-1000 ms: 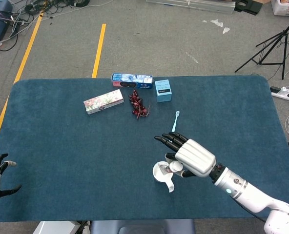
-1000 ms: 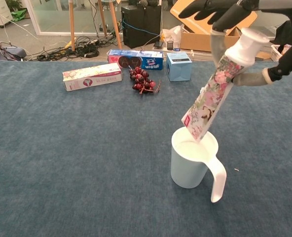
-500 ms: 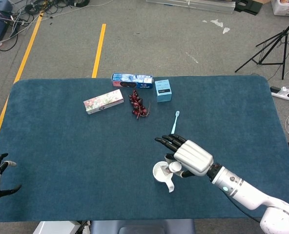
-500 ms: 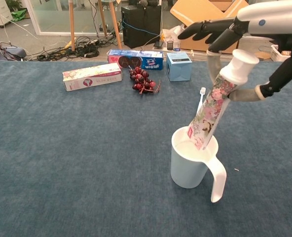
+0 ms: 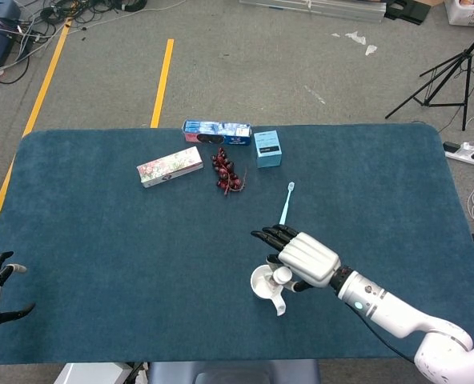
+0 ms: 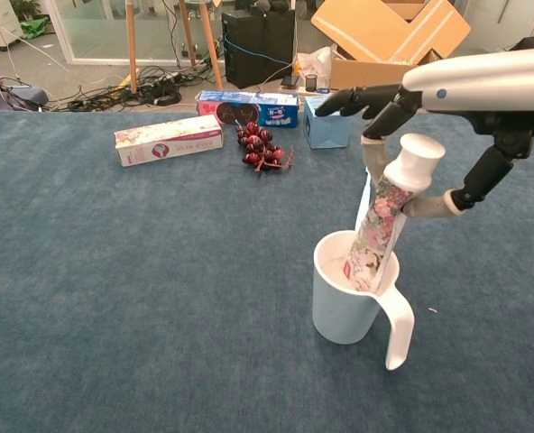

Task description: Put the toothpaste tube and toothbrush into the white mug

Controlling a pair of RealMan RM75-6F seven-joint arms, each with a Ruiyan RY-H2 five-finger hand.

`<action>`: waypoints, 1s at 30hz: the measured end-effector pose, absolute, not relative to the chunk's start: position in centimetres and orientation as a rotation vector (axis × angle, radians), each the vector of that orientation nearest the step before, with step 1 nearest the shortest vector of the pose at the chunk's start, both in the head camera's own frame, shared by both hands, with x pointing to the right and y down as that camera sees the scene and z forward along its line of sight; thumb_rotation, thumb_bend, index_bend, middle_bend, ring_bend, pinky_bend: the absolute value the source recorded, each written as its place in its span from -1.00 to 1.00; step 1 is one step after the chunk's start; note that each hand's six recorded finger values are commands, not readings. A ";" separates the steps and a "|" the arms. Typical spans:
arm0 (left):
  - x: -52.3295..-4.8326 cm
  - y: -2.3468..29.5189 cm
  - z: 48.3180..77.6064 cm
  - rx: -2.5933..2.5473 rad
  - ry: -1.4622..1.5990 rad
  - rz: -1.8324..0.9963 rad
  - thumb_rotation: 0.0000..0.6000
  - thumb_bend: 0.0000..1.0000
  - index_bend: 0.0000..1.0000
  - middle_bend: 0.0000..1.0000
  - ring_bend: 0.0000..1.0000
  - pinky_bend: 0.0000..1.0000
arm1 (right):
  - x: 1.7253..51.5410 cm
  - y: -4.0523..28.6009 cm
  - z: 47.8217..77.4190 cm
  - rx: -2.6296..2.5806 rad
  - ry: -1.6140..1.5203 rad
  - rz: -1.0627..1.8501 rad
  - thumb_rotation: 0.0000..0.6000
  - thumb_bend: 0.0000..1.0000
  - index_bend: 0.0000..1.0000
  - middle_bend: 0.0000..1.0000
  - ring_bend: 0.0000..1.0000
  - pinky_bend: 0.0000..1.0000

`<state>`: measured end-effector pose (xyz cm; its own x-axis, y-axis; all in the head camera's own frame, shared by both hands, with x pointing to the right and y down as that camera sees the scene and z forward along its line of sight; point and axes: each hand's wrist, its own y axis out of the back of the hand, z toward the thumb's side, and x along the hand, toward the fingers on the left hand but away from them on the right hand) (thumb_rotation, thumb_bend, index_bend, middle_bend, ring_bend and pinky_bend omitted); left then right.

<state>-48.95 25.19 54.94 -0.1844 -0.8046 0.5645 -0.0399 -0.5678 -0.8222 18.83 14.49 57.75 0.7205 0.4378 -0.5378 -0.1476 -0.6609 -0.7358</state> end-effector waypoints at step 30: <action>-48.8 25.2 54.2 -1.536 1.006 -1.787 1.00 -0.86 -0.33 -0.67 -0.81 -0.85 | 16.8 15.5 63.3 -2.148 -0.098 0.993 1.00 -0.50 0.29 -0.94 -1.00 -0.78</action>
